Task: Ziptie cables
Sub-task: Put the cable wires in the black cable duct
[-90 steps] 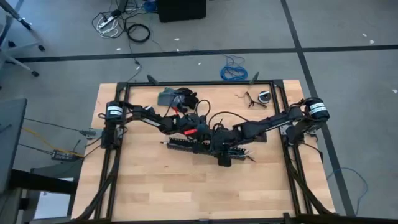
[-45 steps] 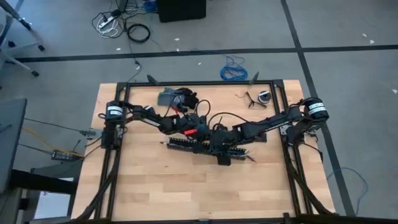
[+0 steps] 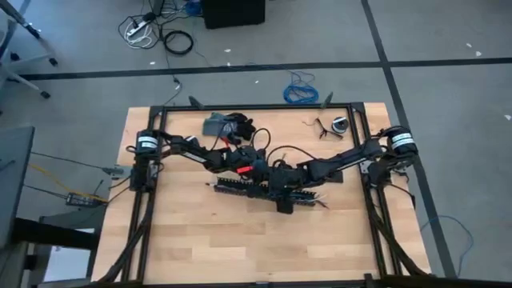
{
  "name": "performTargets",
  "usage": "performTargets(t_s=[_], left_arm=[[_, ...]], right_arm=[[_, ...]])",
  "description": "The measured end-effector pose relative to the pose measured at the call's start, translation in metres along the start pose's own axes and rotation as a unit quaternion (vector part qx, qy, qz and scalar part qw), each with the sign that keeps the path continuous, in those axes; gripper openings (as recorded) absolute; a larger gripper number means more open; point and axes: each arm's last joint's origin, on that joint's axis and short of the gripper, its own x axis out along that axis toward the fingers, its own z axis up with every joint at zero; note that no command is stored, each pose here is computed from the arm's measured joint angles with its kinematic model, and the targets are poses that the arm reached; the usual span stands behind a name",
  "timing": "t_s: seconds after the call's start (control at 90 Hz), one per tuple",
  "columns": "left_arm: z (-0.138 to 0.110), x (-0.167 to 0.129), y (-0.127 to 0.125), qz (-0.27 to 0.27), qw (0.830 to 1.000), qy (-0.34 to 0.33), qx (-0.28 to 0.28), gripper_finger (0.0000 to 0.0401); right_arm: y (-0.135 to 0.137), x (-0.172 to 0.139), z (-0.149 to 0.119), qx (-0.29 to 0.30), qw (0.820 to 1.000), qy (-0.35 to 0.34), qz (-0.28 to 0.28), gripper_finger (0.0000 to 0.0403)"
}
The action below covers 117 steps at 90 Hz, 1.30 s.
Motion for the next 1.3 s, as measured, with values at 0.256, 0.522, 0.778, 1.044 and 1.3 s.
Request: performTargets(t_s=[0.256, 0.522, 0.778, 1.044, 1.3], left_arm=[[-0.0012, 0.0, -0.0001, 0.0, 1.0, 0.006, 0.001, 0.0], [-0.0005, 0.0, 0.0, -0.001, 1.0, 0.002, 0.002, 0.0], [0.0032, -0.0001, -0.0008, -0.018, 1.0, -0.017, 0.007, 0.0], [0.0017, 0.0001, -0.0016, -0.023, 1.0, -0.01, 0.005, 0.0], [-0.0005, 0.0001, -0.0024, -0.031, 0.999, 0.001, 0.004, 0.0]], right_arm=[[-0.0005, -0.0011, 0.0003, 0.004, 1.0, -0.001, -0.007, 0.0284], [-0.0008, -0.0013, -0.0001, 0.004, 1.0, 0.0, -0.011, 0.0251], [0.0018, -0.0046, 0.0075, 0.002, 1.0, -0.007, -0.008, 0.0237], [0.0009, -0.005, 0.0057, 0.001, 1.0, 0.004, -0.021, 0.0234], [0.0002, -0.0053, 0.0036, 0.004, 1.0, 0.017, -0.026, 0.0209]])
